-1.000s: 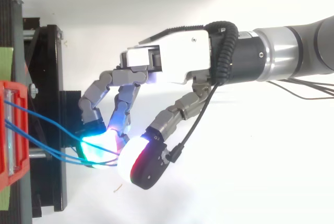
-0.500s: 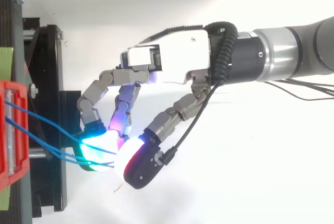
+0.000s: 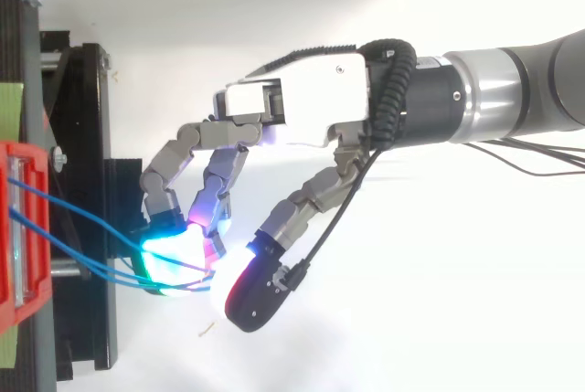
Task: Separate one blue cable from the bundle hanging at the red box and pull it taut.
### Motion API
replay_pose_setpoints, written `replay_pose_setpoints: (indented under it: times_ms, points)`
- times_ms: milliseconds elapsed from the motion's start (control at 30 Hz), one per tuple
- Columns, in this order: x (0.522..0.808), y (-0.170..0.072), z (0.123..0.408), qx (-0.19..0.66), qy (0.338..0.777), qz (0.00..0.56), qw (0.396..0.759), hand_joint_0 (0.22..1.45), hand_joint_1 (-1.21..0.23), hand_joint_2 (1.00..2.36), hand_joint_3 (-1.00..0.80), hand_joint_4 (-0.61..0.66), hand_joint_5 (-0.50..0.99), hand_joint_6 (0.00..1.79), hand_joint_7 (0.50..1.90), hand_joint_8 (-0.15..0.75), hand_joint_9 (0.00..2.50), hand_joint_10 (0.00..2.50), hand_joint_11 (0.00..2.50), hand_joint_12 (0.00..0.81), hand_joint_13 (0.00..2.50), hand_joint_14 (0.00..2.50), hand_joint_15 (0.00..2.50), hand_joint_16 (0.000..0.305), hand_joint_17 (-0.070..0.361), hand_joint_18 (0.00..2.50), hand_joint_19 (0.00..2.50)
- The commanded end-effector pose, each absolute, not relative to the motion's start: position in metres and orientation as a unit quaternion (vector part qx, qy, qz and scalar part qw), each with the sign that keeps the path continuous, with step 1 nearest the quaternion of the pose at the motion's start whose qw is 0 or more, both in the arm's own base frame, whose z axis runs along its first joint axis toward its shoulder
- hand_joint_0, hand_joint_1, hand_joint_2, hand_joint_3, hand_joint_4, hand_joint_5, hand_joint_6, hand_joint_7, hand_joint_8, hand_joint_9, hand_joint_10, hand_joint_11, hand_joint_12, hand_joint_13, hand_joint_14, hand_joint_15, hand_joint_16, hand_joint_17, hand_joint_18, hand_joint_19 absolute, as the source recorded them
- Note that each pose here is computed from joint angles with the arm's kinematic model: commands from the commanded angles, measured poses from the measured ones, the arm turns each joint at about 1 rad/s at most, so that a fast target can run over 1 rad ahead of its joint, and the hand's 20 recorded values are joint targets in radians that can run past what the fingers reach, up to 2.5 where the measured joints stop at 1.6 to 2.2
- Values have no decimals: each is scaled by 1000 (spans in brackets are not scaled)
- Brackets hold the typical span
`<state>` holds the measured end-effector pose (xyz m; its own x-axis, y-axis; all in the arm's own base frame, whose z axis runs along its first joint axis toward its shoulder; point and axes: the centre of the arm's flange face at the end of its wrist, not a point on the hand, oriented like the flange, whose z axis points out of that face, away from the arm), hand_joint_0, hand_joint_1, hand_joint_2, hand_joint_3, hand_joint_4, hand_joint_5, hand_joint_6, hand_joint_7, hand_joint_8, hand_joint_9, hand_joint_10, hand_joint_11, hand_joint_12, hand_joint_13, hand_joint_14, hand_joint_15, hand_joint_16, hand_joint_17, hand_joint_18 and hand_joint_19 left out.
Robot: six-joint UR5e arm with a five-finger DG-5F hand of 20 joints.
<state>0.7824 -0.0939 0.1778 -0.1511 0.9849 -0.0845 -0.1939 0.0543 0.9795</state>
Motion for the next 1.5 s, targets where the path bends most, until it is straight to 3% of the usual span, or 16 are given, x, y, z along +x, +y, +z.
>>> replay_pose_setpoints:
  times_ms: [0, 167, 300, 367, 600, 800, 1033, 1167, 1467]
  points:
    - [782, -94, 178, 391, 506, 566, 521, 667, -878, 1000, -500, 158, -194, 865, 910, 364, 1035, 16, 933, 382, 1034, 19, 580, 42, 96, 943, 617]
    - [782, -94, 178, 391, 506, 566, 521, 552, -767, 1000, -500, 171, -177, 850, 918, 380, 1072, 16, 910, 396, 1059, 19, 586, 45, 100, 984, 632]
    - [782, -93, 177, 392, 507, 565, 520, 584, -622, 1000, -500, 159, -155, 822, 982, 384, 1105, 14, 894, 397, 1081, 20, 585, 44, 98, 986, 648]
    - [782, -94, 178, 391, 506, 566, 521, 624, -616, 1000, -500, 141, -150, 824, 1004, 381, 1110, 16, 869, 391, 1087, 19, 587, 43, 97, 984, 661]
    - [782, -94, 177, 391, 506, 565, 521, 634, -794, 1015, -209, 115, -180, 871, 982, 390, 1020, 16, 847, 407, 1066, 18, 577, 47, 105, 1006, 640]
    - [782, -94, 177, 392, 507, 565, 520, 666, -836, 1010, 13, 146, -194, 896, 948, 405, 1005, 11, 839, 432, 1073, 17, 559, 52, 117, 1053, 595]
    - [782, -93, 177, 394, 506, 566, 517, 687, -845, 1017, -44, 158, -206, 893, 951, 381, 953, 16, 848, 410, 1039, 18, 570, 48, 108, 999, 615]
    - [782, -94, 176, 396, 506, 566, 517, 717, -864, 1010, 52, 198, -212, 897, 924, 383, 909, 14, 855, 413, 1015, 17, 572, 50, 111, 993, 619]
    - [782, -94, 176, 400, 502, 569, 514, 689, -885, 1016, -185, 194, -221, 889, 941, 363, 846, 16, 858, 399, 962, 19, 573, 47, 105, 947, 630]
